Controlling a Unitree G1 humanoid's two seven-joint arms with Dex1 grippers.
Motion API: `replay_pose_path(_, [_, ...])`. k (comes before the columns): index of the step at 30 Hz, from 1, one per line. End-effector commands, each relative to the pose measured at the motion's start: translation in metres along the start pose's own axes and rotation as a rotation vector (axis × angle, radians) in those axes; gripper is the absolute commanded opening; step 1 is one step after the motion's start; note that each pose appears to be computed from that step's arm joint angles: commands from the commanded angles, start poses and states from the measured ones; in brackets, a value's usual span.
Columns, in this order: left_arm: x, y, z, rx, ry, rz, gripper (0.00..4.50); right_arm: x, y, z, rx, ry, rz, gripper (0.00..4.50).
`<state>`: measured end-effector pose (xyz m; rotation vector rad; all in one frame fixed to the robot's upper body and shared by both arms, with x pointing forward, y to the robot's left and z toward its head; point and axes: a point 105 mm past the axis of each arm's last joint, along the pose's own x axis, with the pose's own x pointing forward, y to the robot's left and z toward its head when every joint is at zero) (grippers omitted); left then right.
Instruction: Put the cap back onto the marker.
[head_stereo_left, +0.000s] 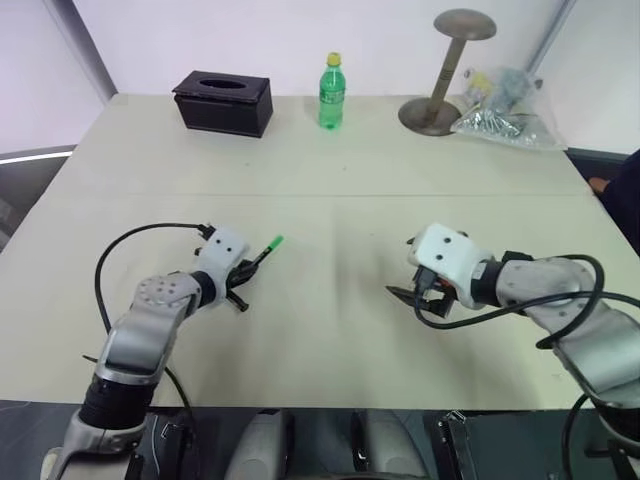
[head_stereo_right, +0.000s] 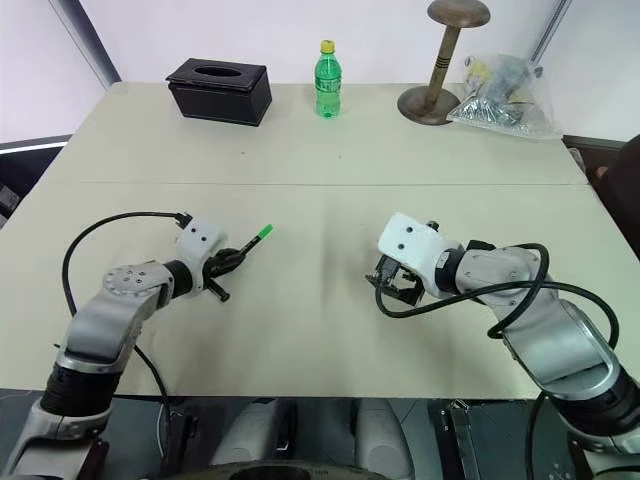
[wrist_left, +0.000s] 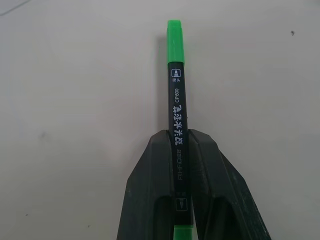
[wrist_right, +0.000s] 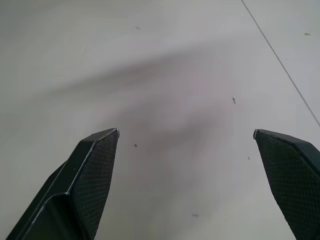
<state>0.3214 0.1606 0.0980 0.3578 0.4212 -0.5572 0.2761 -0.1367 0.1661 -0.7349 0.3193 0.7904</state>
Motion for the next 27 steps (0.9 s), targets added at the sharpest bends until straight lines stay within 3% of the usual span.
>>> replay_pose_path(1, [-0.005, -0.003, 0.009, 0.025, -0.018, -0.01, 0.48, -0.007, -0.004, 0.01, -0.027, -0.036, -0.032, 4.46])
replay_pose_path(4, [-0.006, -0.004, 0.006, 0.016, -0.009, -0.017, 1.76, -0.006, -0.004, 0.007, -0.028, -0.022, -0.032, 4.5])
replay_pose_path(9, [-0.01, -0.001, 0.014, 0.021, -0.032, -0.038, 4.44, -0.005, -0.004, 0.007, -0.03, -0.023, -0.031, 4.5])
replay_pose_path(18, [-0.03, 0.011, 0.043, 0.093, -0.061, -0.145, 4.48, -0.005, -0.005, 0.005, -0.04, -0.024, -0.012, 4.5])
replay_pose_path(27, [-0.055, 0.008, 0.046, 0.048, -0.019, -0.202, 4.48, -0.001, -0.011, 0.005, -0.064, -0.036, 0.004, 4.5])
